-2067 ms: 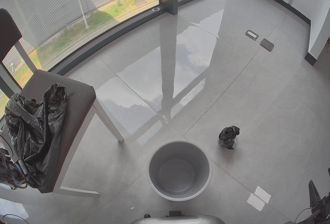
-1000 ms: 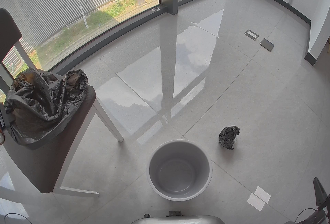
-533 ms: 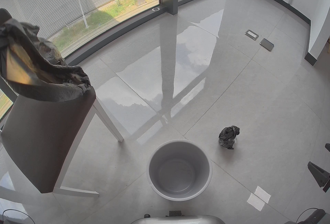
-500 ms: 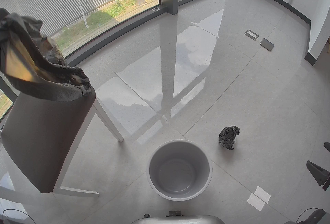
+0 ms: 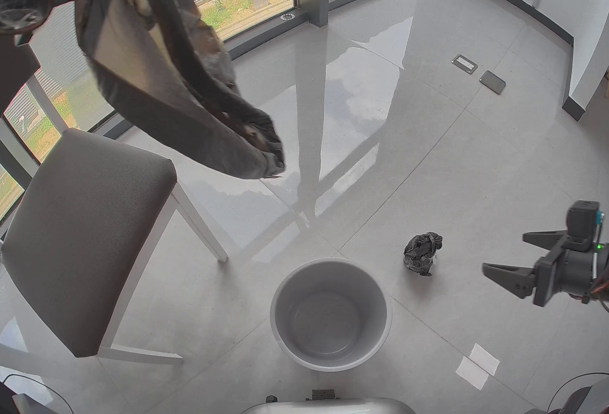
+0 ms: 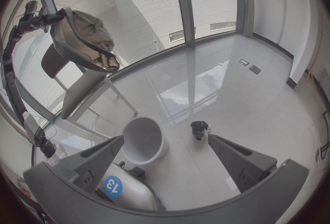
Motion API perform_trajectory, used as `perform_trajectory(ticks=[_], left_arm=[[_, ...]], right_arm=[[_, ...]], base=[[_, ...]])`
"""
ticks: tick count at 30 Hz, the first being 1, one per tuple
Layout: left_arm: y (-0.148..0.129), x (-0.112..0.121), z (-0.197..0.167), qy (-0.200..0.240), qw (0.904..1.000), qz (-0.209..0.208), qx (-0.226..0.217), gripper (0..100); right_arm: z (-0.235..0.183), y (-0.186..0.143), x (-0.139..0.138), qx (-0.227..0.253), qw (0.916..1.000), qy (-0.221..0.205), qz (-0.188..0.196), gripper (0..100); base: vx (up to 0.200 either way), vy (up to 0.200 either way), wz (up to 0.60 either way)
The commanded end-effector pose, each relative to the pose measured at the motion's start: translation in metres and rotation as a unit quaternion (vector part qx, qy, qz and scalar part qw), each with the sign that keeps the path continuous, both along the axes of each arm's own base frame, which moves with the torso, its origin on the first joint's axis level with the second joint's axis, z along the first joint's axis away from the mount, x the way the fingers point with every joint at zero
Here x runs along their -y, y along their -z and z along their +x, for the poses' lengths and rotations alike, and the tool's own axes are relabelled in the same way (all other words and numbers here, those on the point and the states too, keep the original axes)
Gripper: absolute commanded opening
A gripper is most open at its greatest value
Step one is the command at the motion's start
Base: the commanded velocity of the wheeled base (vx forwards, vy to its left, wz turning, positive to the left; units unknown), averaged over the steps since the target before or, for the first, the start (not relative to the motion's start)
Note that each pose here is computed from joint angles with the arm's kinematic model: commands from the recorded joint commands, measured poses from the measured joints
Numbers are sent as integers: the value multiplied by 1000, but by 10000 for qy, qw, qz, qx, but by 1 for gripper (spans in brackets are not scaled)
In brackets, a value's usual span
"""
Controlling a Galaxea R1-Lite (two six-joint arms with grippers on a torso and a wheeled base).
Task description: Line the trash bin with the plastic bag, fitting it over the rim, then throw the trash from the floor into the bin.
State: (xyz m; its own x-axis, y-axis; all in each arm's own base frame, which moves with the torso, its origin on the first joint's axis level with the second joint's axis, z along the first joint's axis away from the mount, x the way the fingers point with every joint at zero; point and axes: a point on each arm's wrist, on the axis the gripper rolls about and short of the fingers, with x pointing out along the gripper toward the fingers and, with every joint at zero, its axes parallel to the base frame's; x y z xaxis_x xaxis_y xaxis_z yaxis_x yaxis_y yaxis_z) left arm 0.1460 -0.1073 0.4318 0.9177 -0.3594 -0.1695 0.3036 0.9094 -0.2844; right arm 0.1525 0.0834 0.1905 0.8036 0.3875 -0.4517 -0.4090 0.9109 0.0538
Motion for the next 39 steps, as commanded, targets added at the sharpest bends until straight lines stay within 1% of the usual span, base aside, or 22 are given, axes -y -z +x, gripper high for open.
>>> perform_trajectory(ticks=[1, 3, 4, 5, 6, 9, 15, 21, 27, 34, 39], left_arm=[[22, 52, 25, 310, 9979, 389, -408, 0], [23, 53, 23, 349, 9978, 376, -428, 0], [23, 53, 23, 349, 9978, 376, -428, 0], [22, 53, 20, 367, 9977, 361, -431, 0], [22, 53, 19, 375, 9978, 356, -425, 0], [21, 57, 14, 422, 9976, 366, -401, 0], [22, 65, 7, 487, 9973, 406, -366, 0], [20, 67, 1, 600, 9969, 355, -361, 0], [20, 68, -2, 661, 9966, 347, -348, 0], [18, 66, -5, 677, 9967, 313, -317, 0], [17, 65, -7, 700, 9967, 296, -301, 0]], right_arm=[[45, 10, -52, -277, 9992, -277, -115, 100], [54, 6, -61, -232, 9992, -316, -87, 100], [54, 6, -61, -232, 9992, -316, -87, 100], [60, 5, -71, -219, 9990, -390, -77, 100], [61, 6, -72, -223, 9990, -390, -84, 100], [62, 10, -86, -257, 9979, -590, -119, 100], [68, 21, -101, -287, 9968, -737, -145, 100], [87, 29, -115, -224, 9972, -713, -88, 100], [116, 20, -129, 11, 9980, -622, 85, 100], [140, 12, -136, 241, 9982, -529, 174, 100], [149, 18, -147, 248, 9979, -571, 193, 100]], base=[[0, 0, 0], [0, 0, 0], [0, 0, 0], [0, 0, 0], [0, 0, 0], [0, 0, 0], [0, 0, 0], [0, 0, 0], [0, 0, 0], [0, 0, 0], [0, 0, 0]])
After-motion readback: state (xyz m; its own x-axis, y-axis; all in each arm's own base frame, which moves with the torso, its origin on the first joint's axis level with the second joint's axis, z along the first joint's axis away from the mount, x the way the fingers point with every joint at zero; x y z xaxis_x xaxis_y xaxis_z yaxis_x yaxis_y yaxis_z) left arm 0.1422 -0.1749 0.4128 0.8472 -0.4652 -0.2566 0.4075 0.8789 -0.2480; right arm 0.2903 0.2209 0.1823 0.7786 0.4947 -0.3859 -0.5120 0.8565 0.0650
